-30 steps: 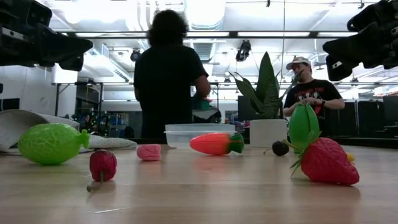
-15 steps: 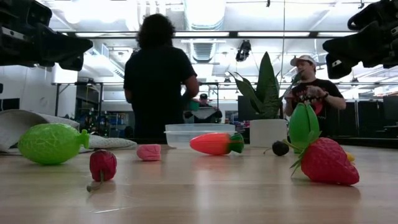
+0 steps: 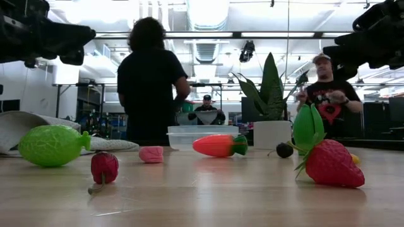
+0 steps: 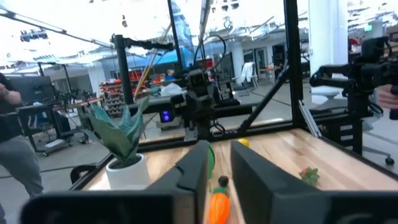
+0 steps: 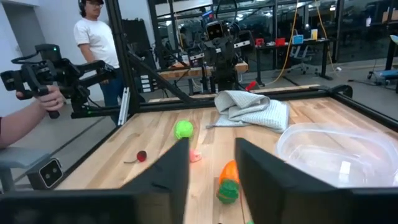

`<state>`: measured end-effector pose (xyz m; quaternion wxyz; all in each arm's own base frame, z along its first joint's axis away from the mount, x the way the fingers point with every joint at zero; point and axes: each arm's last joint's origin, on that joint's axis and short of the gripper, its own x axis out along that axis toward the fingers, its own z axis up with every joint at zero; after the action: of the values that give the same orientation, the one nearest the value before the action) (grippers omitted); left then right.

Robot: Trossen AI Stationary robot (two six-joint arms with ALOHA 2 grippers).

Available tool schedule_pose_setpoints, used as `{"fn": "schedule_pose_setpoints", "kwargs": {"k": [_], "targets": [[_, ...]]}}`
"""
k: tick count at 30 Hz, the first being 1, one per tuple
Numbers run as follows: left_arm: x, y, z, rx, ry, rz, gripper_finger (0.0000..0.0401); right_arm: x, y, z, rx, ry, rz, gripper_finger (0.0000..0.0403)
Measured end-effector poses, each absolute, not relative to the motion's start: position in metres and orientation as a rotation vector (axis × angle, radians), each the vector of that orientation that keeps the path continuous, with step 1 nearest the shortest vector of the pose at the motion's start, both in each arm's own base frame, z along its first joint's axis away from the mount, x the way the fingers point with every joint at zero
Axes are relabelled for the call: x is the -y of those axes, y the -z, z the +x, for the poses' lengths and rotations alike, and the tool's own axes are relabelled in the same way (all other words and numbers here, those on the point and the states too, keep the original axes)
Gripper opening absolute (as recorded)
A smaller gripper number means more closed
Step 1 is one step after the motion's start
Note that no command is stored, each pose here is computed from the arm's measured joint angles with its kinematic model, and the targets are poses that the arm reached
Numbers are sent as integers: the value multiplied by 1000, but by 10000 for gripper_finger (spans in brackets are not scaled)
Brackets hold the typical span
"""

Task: Pick and placing Produce into tupperware
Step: Put the green corn into the transparent container

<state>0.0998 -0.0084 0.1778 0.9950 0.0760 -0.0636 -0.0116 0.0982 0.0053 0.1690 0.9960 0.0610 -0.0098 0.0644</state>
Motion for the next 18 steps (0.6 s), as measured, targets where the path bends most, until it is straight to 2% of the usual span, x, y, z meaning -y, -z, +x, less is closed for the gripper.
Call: {"fn": "schedule_pose_setpoints", "kwargs": {"k": [5,9,13,18], "targets": [[7,-180,99,145,-25,146,133,-5,-171,98,40,-128,122,221],[7,-186,98,213,-31,126,187,-5,-184,97,172,-136,112,273],[7,-198,95,335,-23,54,221,-5,-200,92,349,-149,69,300],[7,-209,90,461,3,44,230,-6,-213,86,496,-160,37,305]]}}
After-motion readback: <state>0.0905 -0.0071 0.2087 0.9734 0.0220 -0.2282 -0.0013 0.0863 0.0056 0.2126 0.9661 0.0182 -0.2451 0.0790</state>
